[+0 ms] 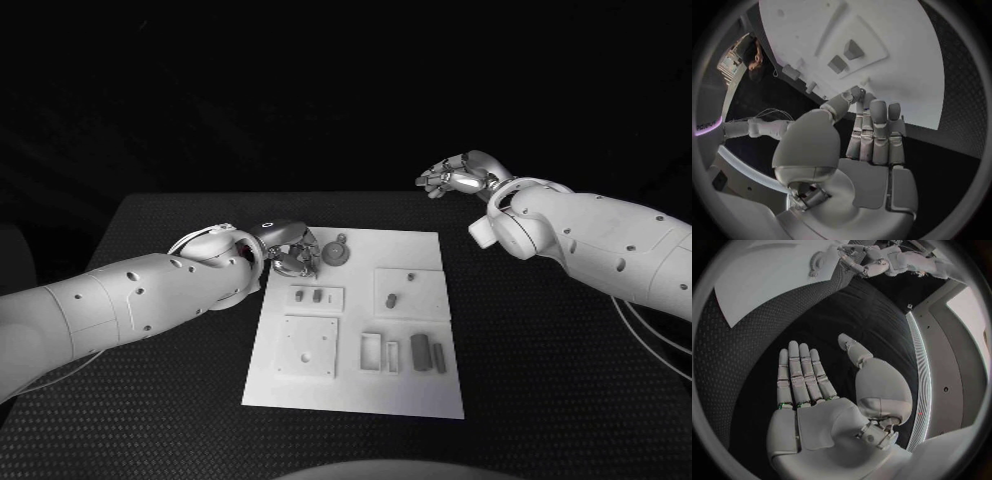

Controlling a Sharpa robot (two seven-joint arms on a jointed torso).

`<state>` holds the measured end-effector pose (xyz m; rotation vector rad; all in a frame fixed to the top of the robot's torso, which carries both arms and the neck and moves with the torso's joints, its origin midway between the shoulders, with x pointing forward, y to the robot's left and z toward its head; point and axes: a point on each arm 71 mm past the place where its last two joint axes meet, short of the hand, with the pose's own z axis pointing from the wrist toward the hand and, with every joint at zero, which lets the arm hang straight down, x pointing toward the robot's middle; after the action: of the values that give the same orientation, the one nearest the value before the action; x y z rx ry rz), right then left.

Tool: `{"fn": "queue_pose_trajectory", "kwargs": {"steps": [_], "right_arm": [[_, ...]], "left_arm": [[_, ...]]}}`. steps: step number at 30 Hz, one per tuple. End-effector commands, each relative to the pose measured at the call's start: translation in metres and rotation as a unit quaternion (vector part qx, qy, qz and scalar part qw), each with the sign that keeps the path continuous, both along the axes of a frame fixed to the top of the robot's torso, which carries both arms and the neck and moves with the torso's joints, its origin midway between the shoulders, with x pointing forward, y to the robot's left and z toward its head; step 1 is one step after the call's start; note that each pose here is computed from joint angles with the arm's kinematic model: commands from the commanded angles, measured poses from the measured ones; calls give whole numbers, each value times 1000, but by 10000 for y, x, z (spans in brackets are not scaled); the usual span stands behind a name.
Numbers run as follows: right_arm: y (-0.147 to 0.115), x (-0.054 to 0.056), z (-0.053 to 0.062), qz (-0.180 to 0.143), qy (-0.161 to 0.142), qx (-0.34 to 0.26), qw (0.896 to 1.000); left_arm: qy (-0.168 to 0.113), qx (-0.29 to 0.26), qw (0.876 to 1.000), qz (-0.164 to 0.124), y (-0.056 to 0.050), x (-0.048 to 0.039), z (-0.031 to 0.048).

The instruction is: Assemble the parts on the task board

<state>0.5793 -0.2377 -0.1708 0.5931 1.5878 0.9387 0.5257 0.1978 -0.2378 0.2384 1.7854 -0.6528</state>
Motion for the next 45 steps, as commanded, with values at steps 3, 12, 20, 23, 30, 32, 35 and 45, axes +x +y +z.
{"fn": "queue_pose_trajectory", "kwargs": {"steps": [3,12,20,23,30,32,35,45], "right_arm": [[8,-4,2,8,0,1,1000],[8,-5,2,8,-1,1,1000],[18,-4,2,9,-1,1,1000],[18,-4,2,9,-1,1,1000],[10,-5,2,8,-1,1,1000],[12,-6,2,8,-1,1,1000],[11,-6,2,8,-1,1,1000],[11,-5,2,8,-1,1,1000]], "left_arm": [[9,17,1000,-2,14,7,-18],[13,19,1000,-4,3,8,-26],[8,26,1000,-11,-38,8,-28],[9,26,1000,-11,-37,9,-30],[17,31,999,-11,-41,9,-45],[19,32,999,-11,-46,10,-47],[22,35,999,-12,-49,7,-54],[24,35,999,-18,-73,-13,-54]]}}
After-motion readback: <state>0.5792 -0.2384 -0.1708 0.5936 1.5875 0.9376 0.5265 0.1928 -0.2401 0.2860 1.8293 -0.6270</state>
